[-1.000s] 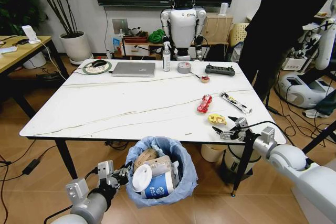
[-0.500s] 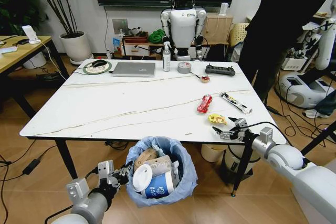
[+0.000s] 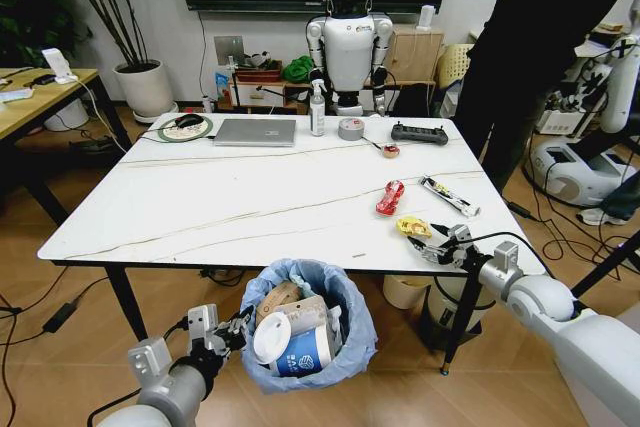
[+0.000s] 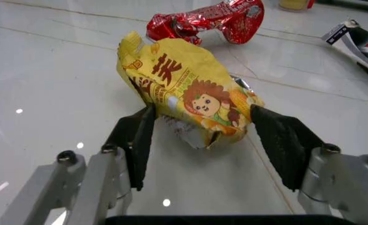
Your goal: Pick up the trash bin and place the trash from the table into it.
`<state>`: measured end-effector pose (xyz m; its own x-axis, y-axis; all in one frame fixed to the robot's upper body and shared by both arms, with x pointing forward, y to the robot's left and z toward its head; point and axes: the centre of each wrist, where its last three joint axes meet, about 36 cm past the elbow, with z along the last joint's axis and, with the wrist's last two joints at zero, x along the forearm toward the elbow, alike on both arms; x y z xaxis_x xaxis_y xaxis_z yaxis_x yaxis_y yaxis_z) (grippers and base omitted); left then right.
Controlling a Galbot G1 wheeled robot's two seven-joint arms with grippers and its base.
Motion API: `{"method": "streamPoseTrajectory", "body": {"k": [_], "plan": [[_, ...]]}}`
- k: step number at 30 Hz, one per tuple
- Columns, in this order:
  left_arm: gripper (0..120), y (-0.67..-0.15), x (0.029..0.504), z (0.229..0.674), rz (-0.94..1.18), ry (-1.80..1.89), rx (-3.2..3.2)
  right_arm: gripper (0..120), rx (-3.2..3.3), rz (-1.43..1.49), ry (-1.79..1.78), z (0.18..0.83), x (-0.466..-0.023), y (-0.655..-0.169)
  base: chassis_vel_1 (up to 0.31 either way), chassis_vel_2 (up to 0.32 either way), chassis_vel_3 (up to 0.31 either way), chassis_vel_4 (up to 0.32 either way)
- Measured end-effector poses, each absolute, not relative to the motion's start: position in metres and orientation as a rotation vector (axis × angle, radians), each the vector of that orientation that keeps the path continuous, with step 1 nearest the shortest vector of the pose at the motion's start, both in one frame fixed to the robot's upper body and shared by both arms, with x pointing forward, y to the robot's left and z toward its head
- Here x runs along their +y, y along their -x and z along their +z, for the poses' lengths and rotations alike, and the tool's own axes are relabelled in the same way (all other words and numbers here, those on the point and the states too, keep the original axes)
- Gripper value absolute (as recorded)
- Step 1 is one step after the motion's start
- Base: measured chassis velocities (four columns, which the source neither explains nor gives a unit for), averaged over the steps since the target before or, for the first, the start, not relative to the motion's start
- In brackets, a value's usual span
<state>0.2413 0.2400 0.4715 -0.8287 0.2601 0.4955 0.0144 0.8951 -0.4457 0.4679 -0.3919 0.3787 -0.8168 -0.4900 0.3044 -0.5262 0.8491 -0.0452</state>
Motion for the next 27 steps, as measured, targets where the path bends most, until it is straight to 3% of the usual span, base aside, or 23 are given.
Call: {"method": "streamPoseTrajectory", "body": {"k": [1,2,4,7,13,15,16,23,27], "plan": [[0,-0.241,0.240,0.471,0.581,0.197,-2.493,61,-2.744,0.184,-0.771,0.379,-0.392,-0.468,0.000,0.000,0.000,0.000],[0,-0.241,0.240,0.471,0.580,0.196,-2.492,51,-2.743,0.181,-0.771,0.378,-0.392,-0.468,0.000,0.000,0.000,0.000],[0,-0.242,0.241,0.471,0.579,0.197,-2.492,45,-2.740,0.176,-0.774,0.376,-0.390,-0.468,0.000,0.000,0.000,0.000],[0,-0.242,0.241,0.471,0.580,0.197,-2.492,39,-2.739,0.175,-0.775,0.376,-0.390,-0.467,0.000,0.000,0.000,0.000],[0,-0.245,0.242,0.469,0.580,0.195,-2.493,10,-2.738,0.168,-0.783,0.375,-0.387,-0.469,0.000,0.000,0.000,0.000],[0,-0.246,0.242,0.469,0.581,0.195,-2.493,8,-2.738,0.167,-0.784,0.375,-0.387,-0.469,0.000,0.000,0.000,0.000],[0,-0.247,0.242,0.469,0.582,0.195,-2.495,1,-2.737,0.164,-0.787,0.375,-0.386,-0.469,0.000,0.000,0.000,0.000],[0,-0.248,0.242,0.467,0.586,0.198,-2.492,0,-2.751,0.148,-0.810,0.381,-0.382,-0.469,0.000,0.000,0.000,0.000],[0,-0.247,0.241,0.467,0.583,0.200,-2.485,0,-2.824,0.099,-0.890,0.420,-0.373,-0.468,0.000,0.000,0.000,0.000]]}}
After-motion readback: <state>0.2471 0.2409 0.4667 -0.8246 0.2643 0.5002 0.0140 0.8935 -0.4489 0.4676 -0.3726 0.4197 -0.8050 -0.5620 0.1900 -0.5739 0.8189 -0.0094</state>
